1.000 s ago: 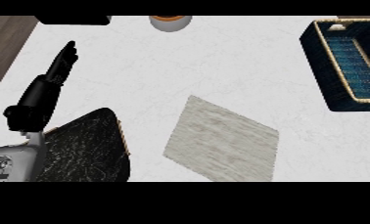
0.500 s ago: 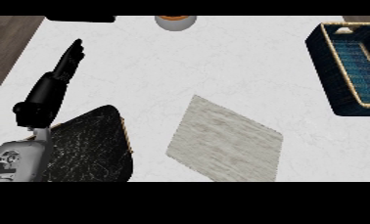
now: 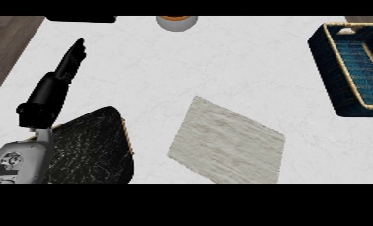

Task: Pick the sweet potato from the placemat and place it in the basket

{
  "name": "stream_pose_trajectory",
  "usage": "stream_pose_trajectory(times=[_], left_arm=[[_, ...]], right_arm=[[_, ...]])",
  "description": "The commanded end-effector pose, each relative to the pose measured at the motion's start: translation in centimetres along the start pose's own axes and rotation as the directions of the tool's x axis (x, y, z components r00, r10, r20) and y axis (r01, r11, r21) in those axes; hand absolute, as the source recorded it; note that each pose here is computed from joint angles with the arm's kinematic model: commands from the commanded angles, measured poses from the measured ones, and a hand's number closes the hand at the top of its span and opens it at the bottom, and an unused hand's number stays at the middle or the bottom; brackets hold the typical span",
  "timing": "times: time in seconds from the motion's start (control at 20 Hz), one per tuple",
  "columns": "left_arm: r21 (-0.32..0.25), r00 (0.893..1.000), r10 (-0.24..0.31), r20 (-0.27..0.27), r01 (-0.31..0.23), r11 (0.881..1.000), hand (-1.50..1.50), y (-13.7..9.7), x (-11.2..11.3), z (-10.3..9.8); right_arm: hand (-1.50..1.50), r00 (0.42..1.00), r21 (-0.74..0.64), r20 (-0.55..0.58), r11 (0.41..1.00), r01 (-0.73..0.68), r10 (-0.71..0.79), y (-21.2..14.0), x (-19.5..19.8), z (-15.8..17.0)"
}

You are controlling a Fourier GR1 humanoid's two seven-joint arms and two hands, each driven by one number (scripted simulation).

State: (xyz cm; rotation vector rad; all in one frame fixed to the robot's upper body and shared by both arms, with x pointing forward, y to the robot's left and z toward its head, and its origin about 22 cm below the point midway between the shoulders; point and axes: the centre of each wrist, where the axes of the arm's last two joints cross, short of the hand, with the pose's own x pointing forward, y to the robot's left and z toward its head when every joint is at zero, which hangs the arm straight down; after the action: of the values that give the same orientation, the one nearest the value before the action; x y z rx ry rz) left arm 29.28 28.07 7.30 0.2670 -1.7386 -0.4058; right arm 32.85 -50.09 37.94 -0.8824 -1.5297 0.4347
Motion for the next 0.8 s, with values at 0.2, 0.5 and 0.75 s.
stream_pose_trajectory(times=[0.2, 0.5, 0.75], left_arm=[[0.021, 1.000, 0.005, 0.002, -0.005, 1.000, 0.00, 0.7, 0.0, -0.6], [0.010, 1.000, 0.007, -0.012, -0.007, 1.000, 0.00, 0.6, 0.1, -0.8], [0.010, 1.000, -0.015, -0.012, 0.015, 1.000, 0.00, 0.0, -1.1, 0.6]], right_arm=[[1.50, 0.994, 0.191, -0.091, 0.981, -0.037, 0.055, 4.4, 2.2, -2.9], [1.50, 0.934, 0.239, -0.158, 0.930, -0.278, 0.319, 6.5, 0.4, -3.1], [1.50, 0.885, 0.233, -0.148, 0.885, -0.402, 0.441, 5.5, 1.1, -2.9]])
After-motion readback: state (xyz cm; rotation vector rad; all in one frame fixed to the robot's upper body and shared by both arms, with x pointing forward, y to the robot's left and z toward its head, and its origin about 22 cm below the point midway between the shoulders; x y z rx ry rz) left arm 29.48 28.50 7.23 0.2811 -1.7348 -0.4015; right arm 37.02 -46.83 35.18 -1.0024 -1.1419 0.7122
